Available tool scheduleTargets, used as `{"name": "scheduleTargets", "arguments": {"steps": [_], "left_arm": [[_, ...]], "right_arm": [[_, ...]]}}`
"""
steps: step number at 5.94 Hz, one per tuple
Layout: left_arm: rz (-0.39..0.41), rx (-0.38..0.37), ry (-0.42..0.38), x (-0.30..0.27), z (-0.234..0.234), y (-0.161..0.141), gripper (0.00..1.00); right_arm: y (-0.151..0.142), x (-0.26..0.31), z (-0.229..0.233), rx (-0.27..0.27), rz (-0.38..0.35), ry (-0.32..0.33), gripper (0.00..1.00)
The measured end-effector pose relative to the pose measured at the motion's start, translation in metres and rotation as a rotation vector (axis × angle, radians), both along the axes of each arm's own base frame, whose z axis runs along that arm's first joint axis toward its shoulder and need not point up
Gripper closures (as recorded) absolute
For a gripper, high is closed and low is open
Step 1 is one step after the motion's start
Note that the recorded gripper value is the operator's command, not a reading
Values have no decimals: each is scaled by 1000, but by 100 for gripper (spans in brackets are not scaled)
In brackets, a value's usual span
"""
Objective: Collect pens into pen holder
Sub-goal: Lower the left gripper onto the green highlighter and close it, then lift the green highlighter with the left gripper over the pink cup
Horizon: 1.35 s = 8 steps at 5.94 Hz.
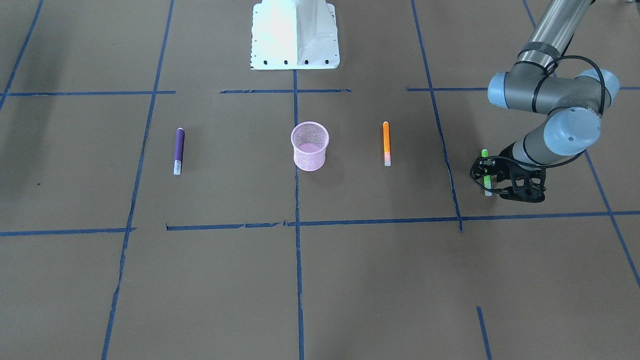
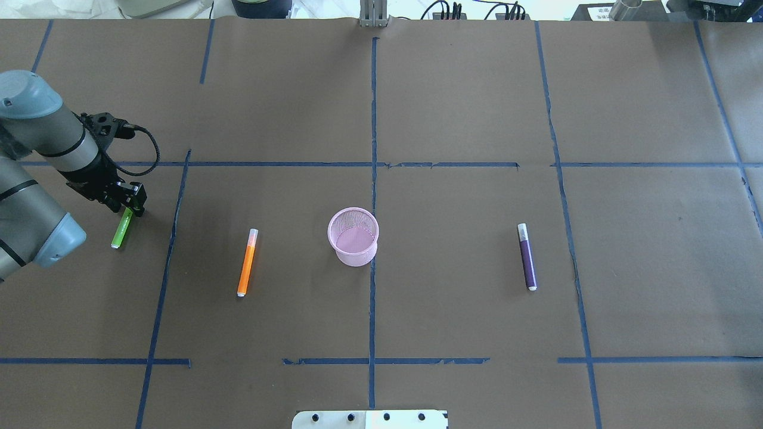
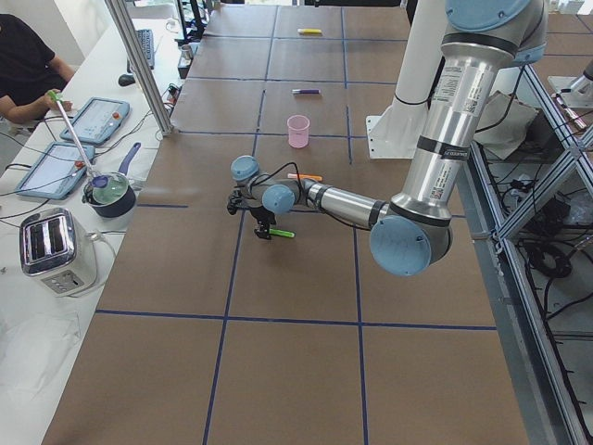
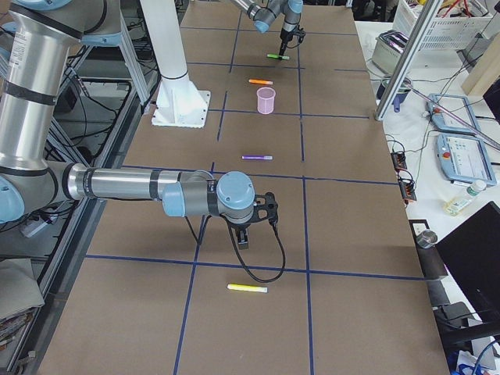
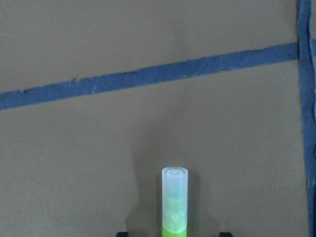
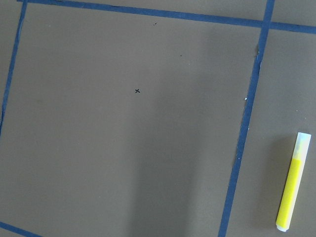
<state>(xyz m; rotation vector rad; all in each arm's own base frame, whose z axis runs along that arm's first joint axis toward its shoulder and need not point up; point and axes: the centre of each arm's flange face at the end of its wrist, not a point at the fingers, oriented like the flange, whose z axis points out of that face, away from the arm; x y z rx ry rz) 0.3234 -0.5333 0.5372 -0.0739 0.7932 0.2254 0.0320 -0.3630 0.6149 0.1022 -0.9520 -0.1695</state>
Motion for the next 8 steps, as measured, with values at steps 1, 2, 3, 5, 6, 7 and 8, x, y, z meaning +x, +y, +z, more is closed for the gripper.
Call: {"name": "scheduleTargets", "arguments": {"steps": [1,2,3,5,6,7,8], "left_arm": [[1,1,0,0,0,0,100],[1,7,3,0,-2,0,100],[-1,27,20,1,-11,-2,100],[-6,144,119,5,-85,-5,100],[17,231,189,16,-143,5,100],[36,312,253,39,-205,18,100],[-7,387,279,68,-263,37,100]], "right_arm": [[0,0,0,0,0,0,0],[0,0,0,1,0,0,0],[0,0,0,2,0,0,0],[-1,0,-2,13,0,0,0],[-2,0,-3,27,-1,0,0],[-2,0,-4,36,-2,0,0],[-2,0,-4,39,-3,1,0]]}}
